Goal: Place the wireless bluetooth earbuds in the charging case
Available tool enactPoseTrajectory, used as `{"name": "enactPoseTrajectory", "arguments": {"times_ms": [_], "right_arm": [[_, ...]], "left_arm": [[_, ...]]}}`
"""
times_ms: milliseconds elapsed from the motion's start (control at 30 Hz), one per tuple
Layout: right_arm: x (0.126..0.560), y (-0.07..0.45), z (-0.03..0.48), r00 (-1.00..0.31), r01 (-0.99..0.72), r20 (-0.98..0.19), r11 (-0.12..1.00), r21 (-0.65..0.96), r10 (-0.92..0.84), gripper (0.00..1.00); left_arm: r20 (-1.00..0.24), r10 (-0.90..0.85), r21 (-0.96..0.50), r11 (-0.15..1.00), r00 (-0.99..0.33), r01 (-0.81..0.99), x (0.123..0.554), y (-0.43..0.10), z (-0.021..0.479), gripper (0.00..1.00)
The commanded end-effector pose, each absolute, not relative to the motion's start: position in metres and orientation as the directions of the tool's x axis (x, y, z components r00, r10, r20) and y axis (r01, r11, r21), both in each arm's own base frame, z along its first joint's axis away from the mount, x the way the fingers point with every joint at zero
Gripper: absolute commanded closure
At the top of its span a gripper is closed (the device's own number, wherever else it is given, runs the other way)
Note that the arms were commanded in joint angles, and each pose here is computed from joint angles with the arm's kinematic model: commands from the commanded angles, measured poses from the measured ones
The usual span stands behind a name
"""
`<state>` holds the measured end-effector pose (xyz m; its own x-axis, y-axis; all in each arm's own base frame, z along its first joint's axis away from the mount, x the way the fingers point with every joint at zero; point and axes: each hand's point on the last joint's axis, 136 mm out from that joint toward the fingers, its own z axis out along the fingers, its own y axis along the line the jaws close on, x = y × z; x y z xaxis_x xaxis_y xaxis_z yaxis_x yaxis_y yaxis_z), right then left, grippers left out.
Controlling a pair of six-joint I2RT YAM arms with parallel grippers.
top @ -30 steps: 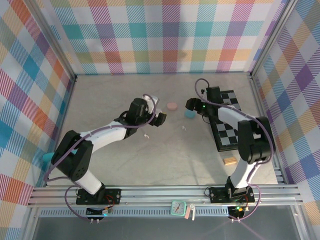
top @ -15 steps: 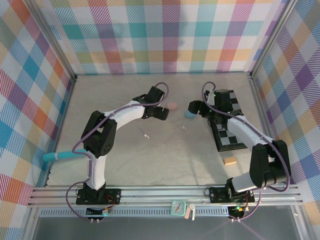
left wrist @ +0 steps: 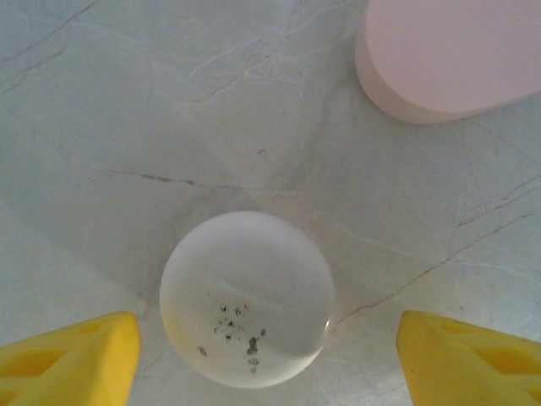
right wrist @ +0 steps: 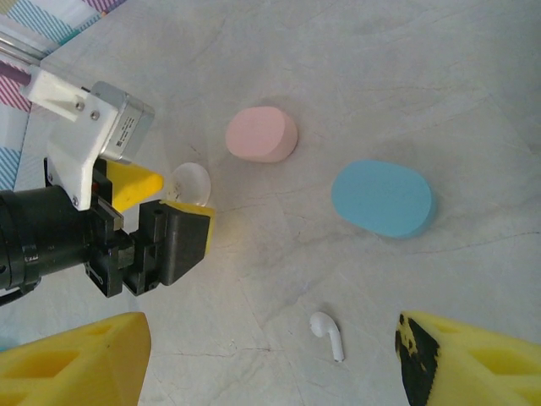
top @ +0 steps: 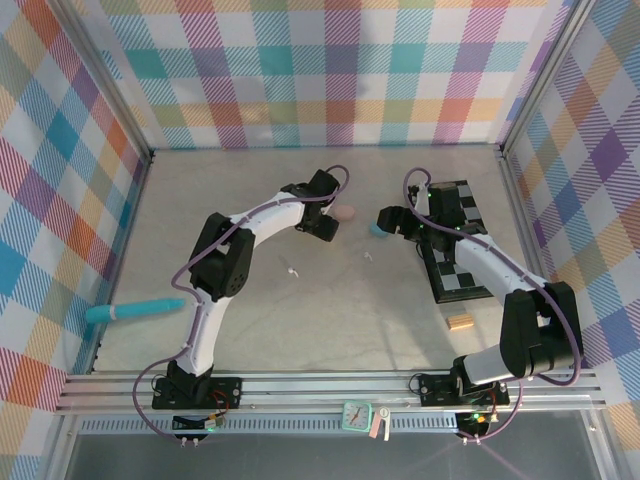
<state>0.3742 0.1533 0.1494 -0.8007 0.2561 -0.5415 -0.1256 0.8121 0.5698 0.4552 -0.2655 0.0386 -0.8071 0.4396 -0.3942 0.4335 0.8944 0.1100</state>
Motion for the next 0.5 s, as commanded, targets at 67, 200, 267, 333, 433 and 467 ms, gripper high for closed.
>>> {"name": "enactPoseTrajectory", "arguments": {"times_ms": [67,200,267,333,433,467], "right_arm": [[0.3726,0.1493,0.1524,-0.793,-0.133,-0.555,0.818,0.559,0.251,0.24],[0.3734,0.1497,0.1514,-0.795,-0.127,-0.550,0.816,0.564,0.255,0.24],[0.3736,0.1503,0.1517,-0.796,-0.127,-0.548,0.814,0.566,0.257,0.24],[0.3738,0.1505,0.1527,-0.797,-0.127,-0.546,0.812,0.569,0.259,0.24],[0.3735,0.1512,0.1546,-0.797,-0.127,-0.544,0.809,0.574,0.261,0.24],[0.3736,0.1515,0.1563,-0.795,-0.130,-0.547,0.807,0.576,0.262,0.24]], "left_arm": [[-0.317,0.508,0.140,0.860,-0.801,0.490,0.4538,-0.2562,0.0282,0.26],[-0.311,0.505,0.129,0.862,-0.805,0.491,0.4555,-0.2563,0.0244,0.32],[-0.314,0.501,0.126,0.864,-0.807,0.488,0.4562,-0.2562,0.0238,0.36],[-0.320,0.498,0.118,0.865,-0.806,0.487,0.4562,-0.2577,0.0249,0.41],[-0.340,0.485,0.101,0.870,-0.805,0.482,0.4555,-0.2600,0.0280,0.49],[-0.352,0.478,0.099,0.874,-0.805,0.476,0.4560,-0.2602,0.0306,0.50]]}}
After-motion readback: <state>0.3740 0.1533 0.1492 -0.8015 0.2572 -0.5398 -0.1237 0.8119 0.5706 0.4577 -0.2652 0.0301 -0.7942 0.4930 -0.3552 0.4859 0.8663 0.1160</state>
